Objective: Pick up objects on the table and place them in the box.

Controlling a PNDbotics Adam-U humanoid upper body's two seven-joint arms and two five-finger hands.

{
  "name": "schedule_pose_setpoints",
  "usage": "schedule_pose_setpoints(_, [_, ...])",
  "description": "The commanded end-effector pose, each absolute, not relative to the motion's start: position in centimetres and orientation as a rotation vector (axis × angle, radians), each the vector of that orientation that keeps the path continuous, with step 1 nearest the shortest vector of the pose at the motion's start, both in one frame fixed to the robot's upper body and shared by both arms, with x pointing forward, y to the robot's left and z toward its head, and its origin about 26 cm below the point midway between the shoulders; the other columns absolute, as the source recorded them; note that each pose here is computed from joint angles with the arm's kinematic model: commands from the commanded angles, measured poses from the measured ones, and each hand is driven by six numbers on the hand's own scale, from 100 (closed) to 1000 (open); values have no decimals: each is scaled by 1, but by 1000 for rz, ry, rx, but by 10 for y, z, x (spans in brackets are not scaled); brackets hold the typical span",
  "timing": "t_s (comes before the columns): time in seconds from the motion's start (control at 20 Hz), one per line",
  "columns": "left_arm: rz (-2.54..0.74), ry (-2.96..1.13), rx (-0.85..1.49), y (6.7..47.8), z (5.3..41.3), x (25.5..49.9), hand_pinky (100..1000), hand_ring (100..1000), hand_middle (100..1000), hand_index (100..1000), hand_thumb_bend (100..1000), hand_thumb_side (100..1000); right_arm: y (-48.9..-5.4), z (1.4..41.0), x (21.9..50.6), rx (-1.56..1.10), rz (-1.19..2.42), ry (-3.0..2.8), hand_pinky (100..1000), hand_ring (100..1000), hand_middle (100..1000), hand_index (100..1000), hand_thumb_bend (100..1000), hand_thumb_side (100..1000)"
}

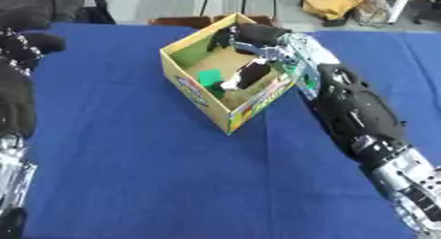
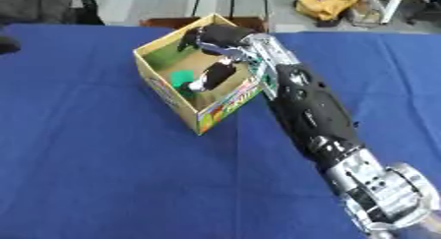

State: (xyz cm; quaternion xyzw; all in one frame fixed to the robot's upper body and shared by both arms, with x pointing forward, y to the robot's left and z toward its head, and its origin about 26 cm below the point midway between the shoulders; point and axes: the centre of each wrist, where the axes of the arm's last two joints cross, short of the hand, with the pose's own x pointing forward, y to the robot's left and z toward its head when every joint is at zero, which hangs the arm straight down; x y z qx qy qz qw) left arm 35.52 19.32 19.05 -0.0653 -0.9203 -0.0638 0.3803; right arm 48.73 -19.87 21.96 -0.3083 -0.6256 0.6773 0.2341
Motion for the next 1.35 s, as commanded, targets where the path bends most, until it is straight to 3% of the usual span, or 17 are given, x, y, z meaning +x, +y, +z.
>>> schedule_pose_setpoints(0.05, [-167,-2372,-147,198,195,354,677,600,612,755,626,984,-212,247,483,-927,1826,-1811,666,761,826,860,416,606])
schedule_pose_setpoints(0.25, [-151,-2368,-124,203,192,354,677,600,612,755,625,984,-223,253,474,-932,1772,-1920,664,759,824,859,413,606])
schedule_pose_setpoints(0.3, [-149,-2366,-120,204,191,354,677,600,612,752,625,985,-225,254,473,-929,1760,-1932,645,741,808,851,363,596])
schedule_pose_setpoints(0.5, [-123,-2357,-69,214,185,355,677,600,612,753,624,986,-265,254,458,-962,1686,-2012,628,724,792,845,333,590])
schedule_pose_setpoints(0.9, [-84,-2352,-13,224,181,356,678,601,611,752,620,992,-301,232,424,-983,1311,-2169,570,661,737,820,242,589])
schedule_pose_setpoints(1.35, [-79,-2334,4,227,176,356,679,601,612,753,615,995,-309,192,384,-929,960,-2221,536,626,698,800,181,609])
